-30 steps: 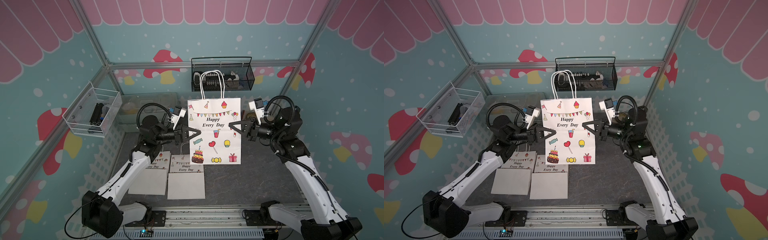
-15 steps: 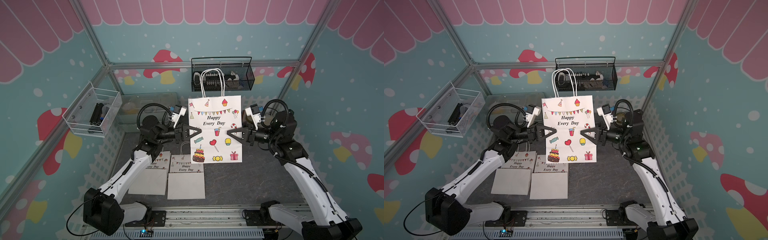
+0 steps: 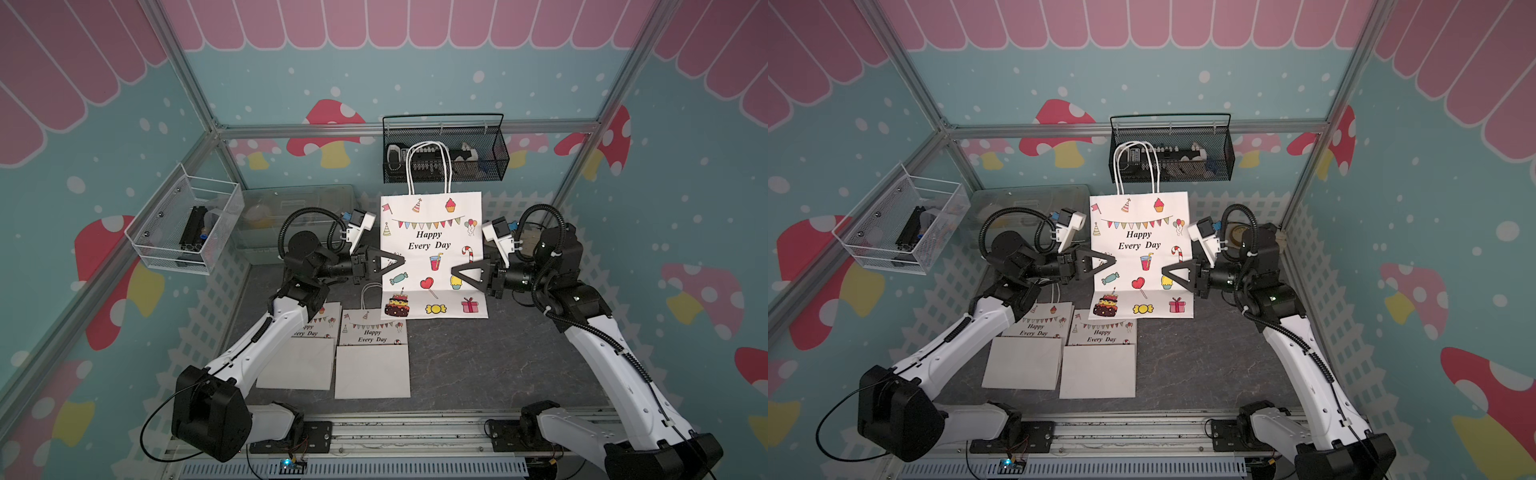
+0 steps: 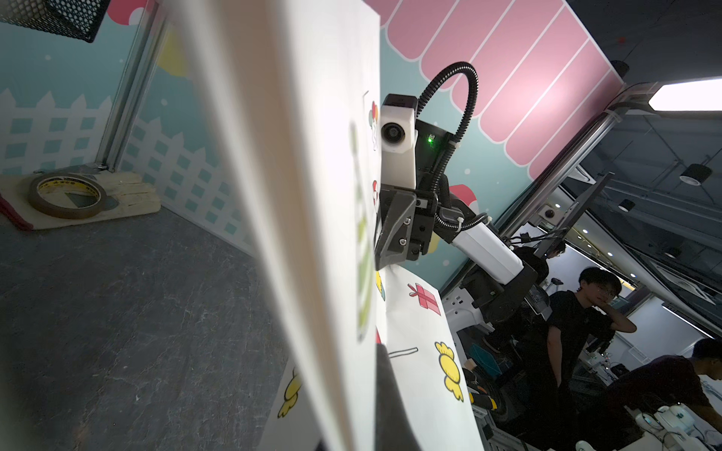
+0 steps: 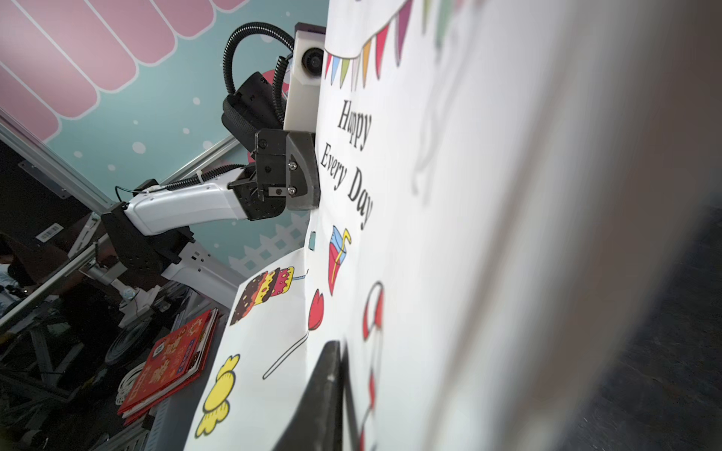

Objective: Put away the paper bag
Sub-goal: Press the paper bag.

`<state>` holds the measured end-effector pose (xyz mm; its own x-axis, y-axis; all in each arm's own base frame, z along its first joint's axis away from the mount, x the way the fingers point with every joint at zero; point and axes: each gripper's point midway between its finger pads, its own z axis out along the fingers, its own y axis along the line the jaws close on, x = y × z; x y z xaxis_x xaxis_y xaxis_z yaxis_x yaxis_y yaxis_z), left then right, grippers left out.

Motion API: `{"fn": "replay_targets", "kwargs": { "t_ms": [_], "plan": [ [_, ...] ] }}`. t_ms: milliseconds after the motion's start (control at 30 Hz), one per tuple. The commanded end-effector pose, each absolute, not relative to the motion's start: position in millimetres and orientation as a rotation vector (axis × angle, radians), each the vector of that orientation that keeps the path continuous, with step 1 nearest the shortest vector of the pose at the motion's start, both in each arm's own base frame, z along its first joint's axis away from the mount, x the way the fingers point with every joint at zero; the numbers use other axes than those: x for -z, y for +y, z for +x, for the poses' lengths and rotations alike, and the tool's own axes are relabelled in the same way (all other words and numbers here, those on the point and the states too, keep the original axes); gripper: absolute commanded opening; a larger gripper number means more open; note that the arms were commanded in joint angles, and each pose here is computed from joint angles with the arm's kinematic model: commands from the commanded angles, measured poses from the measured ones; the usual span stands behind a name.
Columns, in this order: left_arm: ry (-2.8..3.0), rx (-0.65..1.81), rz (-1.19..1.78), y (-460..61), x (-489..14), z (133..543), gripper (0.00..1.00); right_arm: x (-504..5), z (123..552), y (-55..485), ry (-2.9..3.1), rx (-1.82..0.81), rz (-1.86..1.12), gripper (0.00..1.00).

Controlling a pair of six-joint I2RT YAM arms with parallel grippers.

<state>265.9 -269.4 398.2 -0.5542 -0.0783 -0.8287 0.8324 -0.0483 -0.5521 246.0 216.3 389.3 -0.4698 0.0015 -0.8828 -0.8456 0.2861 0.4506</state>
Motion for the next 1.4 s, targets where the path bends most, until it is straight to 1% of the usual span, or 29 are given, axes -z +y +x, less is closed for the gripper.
{"fn": "replay_targets", "kwargs": {
  "t_ms": [0, 33, 167, 200, 233, 300, 367, 433, 633, 733, 867, 1000, 1167, 1267, 1367],
  "plan": [
    [1.524, 1.679, 0.857, -269.7, -397.7, 261.8, 0.04, -386.0, 249.2, 214.0, 1.745, -1.241, -0.755, 0.07],
    [1.529, 1.676, 0.859, -269.4, -396.7, 261.2, 0.07, -385.9, 250.1, 214.1, 1.748, -1.242, -0.751, 0.05],
    [1.547, 1.658, 0.872, -269.3, -390.7, 260.8, 0.26, -387.7, 252.3, 213.5, 1.748, -1.234, -0.739, 0.0],
    [1.548, 1.655, 0.876, -269.4, -390.5, 260.2, 0.32, -388.7, 252.3, 212.9, 1.745, -1.23, -0.737, 0.0],
    [1.551, 1.656, 0.878, -269.4, -389.6, 259.6, 0.42, -389.0, 252.8, 212.7, 1.744, -1.227, -0.734, 0.0],
    [1.553, 1.656, 0.881, -269.3, -388.6, 259.5, 0.57, -391.3, 251.9, 212.9, 1.737, -1.23, -0.734, 0.0],
    [1.559, 1.662, 0.883, -270.0, -386.4, 259.9, 0.68, -394.1, 251.6, 212.7, 1.728, -1.237, -0.733, 0.0],
    [1.566, 1.668, 0.885, -270.5, -383.9, 260.6, 0.74, -398.0, 250.9, 213.1, 1.715, -1.243, -0.735, 0.0],
    [1.573, 1.679, 0.895, -271.3, -380.4, 260.0, 0.83, -410.5, 252.4, 211.3, 1.69, -1.243, -0.737, 0.0],
    [1.572, 1.677, 0.898, -271.6, -380.7, 259.6, 0.85, -416.9, 255.3, 209.5, 1.678, -1.251, -0.726, 0.0],
    [1.575, 1.679, 0.9, -273.3, -379.8, 259.6, 0.85, -422.2, 262.6, 210.0, 1.681, -1.272, -0.697, 0.0],
    [1.57, 1.663, 0.898, -272.8, -381.8, 259.8, 0.8, -423.8, 261.1, 211.6, 1.669, -1.298, -0.706, 0.0],
    [1.564, 1.666, 0.912, -276.2, -381.9, 257.9, 0.65, -413.2, 250.2, 215.1, 1.674, -1.357, -0.75, 0.0],
    [1.566, 1.669, 0.914, -277.6, -381.2, 258.8, 0.53, -411.2, 242.2, 215.0, 1.663, -1.372, -0.771, 0.0],
    [1.564, 1.672, 0.919, -278.7, -381.9, 257.6, 0.37, -414.0, 235.2, 214.5, 1.646, -1.378, -0.793, 0.0]
  ]
}}
